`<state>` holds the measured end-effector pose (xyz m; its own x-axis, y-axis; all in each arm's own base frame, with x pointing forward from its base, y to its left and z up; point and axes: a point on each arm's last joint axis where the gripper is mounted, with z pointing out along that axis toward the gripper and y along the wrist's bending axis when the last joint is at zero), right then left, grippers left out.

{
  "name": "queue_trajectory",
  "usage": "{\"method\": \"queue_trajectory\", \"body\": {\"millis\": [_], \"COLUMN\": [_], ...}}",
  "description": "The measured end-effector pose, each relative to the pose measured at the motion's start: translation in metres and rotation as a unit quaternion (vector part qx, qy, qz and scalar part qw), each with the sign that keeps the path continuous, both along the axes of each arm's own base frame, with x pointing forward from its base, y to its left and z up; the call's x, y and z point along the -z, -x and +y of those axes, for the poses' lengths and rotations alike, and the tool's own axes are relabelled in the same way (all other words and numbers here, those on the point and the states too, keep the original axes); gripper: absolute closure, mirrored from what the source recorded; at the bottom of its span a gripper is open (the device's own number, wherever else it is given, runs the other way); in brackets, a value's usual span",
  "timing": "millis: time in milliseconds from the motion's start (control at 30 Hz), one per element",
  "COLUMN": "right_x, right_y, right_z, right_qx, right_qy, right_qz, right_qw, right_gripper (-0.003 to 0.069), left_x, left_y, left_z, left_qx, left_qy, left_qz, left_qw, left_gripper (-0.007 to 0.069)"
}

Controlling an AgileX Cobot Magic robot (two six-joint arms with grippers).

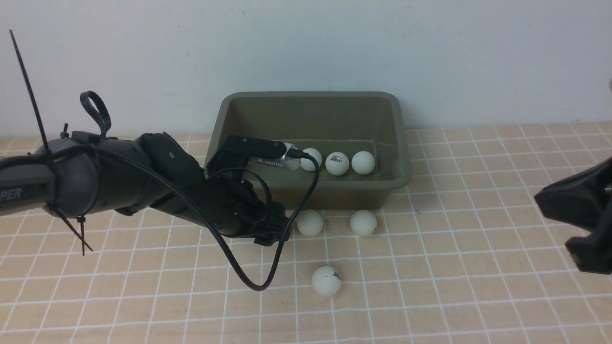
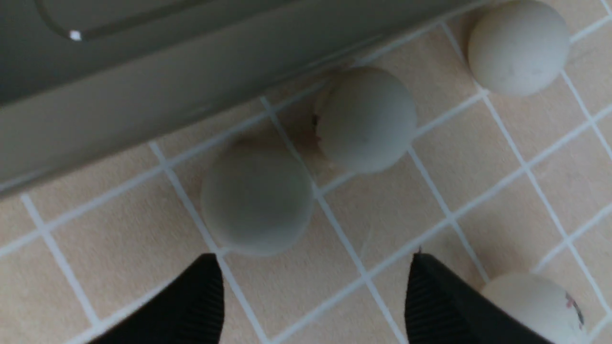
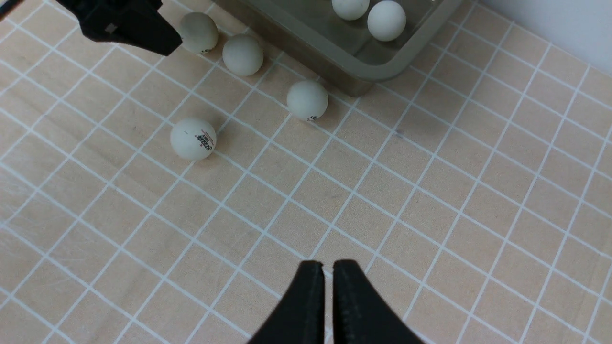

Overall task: Put the table tennis balls into the box on the light coffee tablecloth.
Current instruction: 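Reach for and grasp a ping pong ball on the table beside the basket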

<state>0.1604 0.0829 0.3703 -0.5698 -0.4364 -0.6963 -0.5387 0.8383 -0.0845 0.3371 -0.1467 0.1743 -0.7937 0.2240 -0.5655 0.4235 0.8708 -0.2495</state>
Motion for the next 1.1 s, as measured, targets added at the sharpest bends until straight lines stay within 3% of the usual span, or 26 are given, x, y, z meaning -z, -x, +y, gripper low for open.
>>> {"method": "queue_trajectory", "body": {"millis": [200,733,900,1100], "right_x": [0.0,-0.001,-0.001,-0.001], "right_y": [0.0,-0.001,-0.001,-0.001], "right_z": [0.0,0.0,0.0,0.0], "right_qx": [0.0,-0.002,-0.003,-0.004], "right_qy": [0.0,0.0,0.001,0.002], "right_qz": [0.0,-0.007,-0.008,-0.009], "right_qw": [1.0,1.0,1.0,1.0], "right_gripper": [0.0636,0.0636,0.0636,0.0636], "left_x": [0.007,0.034,0.035,0.019], "left_y": [-0.006,-0.013,-0.015,-0.012], "left_z": [-0.001,-0.013,-0.011,-0.013], "left_qx": [-0.01,-0.006,-0.029,-0.015], "left_qy": [0.004,-0.018,-0.018,-0.001], "left_qz": [-0.014,-0.04,-0.044,-0.052], "left_qw": [1.0,0.999,0.998,0.999], "left_gripper": [0.0243,0.0243,0.0336,0.034]}}
